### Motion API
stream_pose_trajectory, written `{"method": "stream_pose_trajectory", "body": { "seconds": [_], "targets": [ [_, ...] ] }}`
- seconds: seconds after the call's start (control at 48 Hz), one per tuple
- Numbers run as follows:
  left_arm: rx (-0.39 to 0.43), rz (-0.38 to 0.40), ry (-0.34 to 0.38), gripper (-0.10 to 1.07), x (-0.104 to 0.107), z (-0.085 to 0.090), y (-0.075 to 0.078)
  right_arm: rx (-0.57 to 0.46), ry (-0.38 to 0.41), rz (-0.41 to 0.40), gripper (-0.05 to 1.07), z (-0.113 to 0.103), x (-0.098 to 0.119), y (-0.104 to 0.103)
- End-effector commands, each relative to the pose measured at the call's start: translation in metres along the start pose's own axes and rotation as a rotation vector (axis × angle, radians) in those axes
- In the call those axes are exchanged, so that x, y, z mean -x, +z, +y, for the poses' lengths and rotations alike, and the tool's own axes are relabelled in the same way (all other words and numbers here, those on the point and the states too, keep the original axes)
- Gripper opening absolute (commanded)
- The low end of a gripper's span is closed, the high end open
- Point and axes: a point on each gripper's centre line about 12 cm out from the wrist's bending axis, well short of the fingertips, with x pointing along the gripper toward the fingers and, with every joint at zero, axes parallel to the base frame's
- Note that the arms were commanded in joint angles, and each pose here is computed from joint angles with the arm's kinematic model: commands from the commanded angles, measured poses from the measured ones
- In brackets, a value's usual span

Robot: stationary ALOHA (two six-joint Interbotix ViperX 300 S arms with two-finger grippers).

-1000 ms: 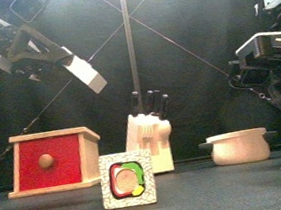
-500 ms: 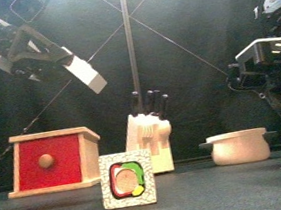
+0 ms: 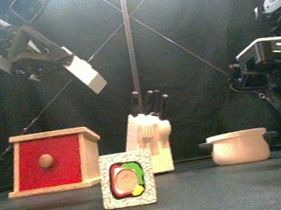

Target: Put salmon on bottom right side of table

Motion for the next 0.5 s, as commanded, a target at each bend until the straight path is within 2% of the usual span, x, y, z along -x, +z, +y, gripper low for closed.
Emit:
{"method": "stream_pose_trajectory", "body": {
  "seconds": [0.0,0.167,0.333,0.479],
  "targets": [
    [-0.002,-0.021,0.0,0.58,-0.001,0.0,0.006,0.007,0.04,0.001,0.78,0.008,0.009,0.001],
    [0.0,-0.021,0.005,0.58,-0.001,0.002,0.005,0.073,0.062,-0.03,0.78,0.01,0.013,0.005],
    [0.002,-0.021,0.012,0.58,-0.001,0.004,0.005,0.204,0.107,-0.09,0.78,0.014,0.023,0.01],
    [0.003,-0.022,0.013,0.58,-0.001,0.004,0.006,0.266,0.136,-0.122,0.78,0.017,0.029,0.013]
  ]
}}
